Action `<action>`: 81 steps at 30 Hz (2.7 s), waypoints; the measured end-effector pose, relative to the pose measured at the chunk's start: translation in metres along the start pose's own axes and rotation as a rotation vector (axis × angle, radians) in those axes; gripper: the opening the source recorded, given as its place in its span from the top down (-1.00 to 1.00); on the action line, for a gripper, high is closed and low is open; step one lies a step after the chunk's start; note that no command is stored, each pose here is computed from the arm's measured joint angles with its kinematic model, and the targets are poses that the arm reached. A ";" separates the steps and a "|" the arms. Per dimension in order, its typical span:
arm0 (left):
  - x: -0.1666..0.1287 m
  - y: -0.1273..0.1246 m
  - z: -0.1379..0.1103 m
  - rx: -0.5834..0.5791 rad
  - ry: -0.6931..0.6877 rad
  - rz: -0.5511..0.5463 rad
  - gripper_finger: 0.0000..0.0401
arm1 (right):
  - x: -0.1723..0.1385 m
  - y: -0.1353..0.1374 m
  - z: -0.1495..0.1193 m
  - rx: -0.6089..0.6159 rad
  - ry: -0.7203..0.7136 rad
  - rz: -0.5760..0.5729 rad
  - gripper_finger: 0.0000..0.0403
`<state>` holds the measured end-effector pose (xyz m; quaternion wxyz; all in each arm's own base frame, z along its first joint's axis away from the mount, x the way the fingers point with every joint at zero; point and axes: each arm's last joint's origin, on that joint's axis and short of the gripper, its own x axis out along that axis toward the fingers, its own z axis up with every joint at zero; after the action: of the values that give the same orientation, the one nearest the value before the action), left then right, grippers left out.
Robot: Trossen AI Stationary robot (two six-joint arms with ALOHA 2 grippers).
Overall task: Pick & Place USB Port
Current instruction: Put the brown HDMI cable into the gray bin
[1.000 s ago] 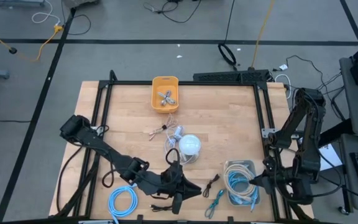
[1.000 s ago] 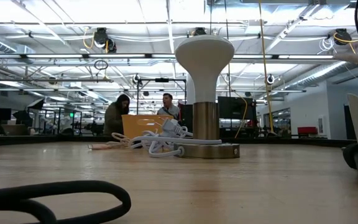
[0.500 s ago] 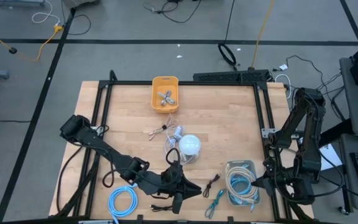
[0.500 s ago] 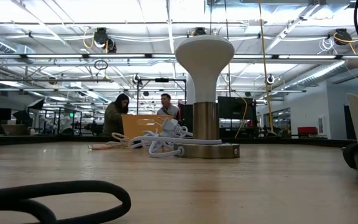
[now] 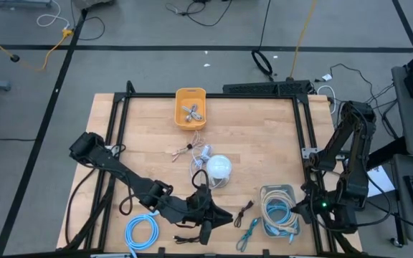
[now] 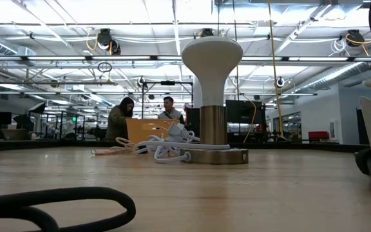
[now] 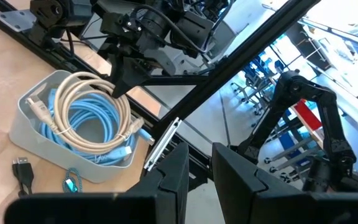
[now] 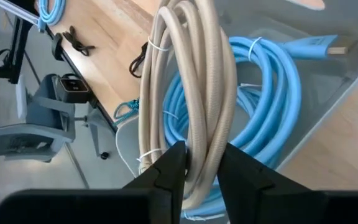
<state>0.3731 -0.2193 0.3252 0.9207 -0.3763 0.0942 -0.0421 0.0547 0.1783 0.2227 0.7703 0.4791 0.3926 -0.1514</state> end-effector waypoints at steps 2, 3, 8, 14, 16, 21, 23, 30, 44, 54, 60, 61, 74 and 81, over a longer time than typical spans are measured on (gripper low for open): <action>0.000 0.000 0.000 -0.001 0.000 0.000 0.63 | 0.000 -0.001 0.000 -0.005 -0.001 -0.008 0.57; 0.000 0.000 0.000 -0.001 0.001 -0.001 0.63 | 0.000 -0.001 0.000 -0.006 0.000 -0.011 0.57; 0.000 -0.001 -0.001 -0.004 0.002 -0.001 0.63 | 0.000 -0.002 0.000 -0.009 0.011 -0.026 0.56; 0.000 0.000 -0.001 -0.013 0.010 0.008 0.63 | 0.000 -0.002 0.000 -0.017 0.023 -0.043 0.55; 0.000 0.001 -0.001 -0.020 0.011 0.010 0.63 | 0.000 -0.003 0.000 -0.019 0.030 -0.054 0.55; 0.001 0.002 0.000 -0.022 0.013 0.008 0.63 | 0.000 0.000 -0.001 -0.033 0.034 -0.023 0.55; 0.001 0.003 0.001 -0.023 0.011 0.010 0.63 | 0.000 0.001 -0.002 -0.050 0.029 -0.003 0.55; 0.002 0.004 0.002 -0.024 0.008 0.011 0.63 | 0.000 0.003 -0.003 -0.088 0.037 0.019 0.55; 0.002 0.004 0.002 -0.024 0.009 0.010 0.63 | 0.005 0.006 -0.001 -0.030 0.089 -0.025 0.55; 0.001 0.003 0.001 -0.010 0.013 0.008 0.63 | 0.010 0.000 -0.001 -0.016 0.182 -0.191 0.52; 0.001 0.003 0.000 -0.003 0.019 0.014 0.63 | 0.012 0.002 0.001 -0.016 0.158 -0.179 0.25; 0.001 0.004 0.000 -0.002 0.021 0.016 0.63 | 0.012 0.002 0.001 -0.014 0.156 -0.178 0.19; 0.001 0.004 0.000 -0.002 0.022 0.018 0.63 | 0.012 0.009 0.009 -0.040 0.149 -0.118 -0.65; 0.001 0.004 0.000 -0.002 0.022 0.018 0.63 | 0.004 0.005 0.019 -0.037 0.152 -0.136 -0.62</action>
<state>0.3741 -0.2166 0.3226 0.9196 -0.3760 0.1076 -0.0379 0.0693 0.1652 0.2271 0.7350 0.4470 0.4844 -0.1593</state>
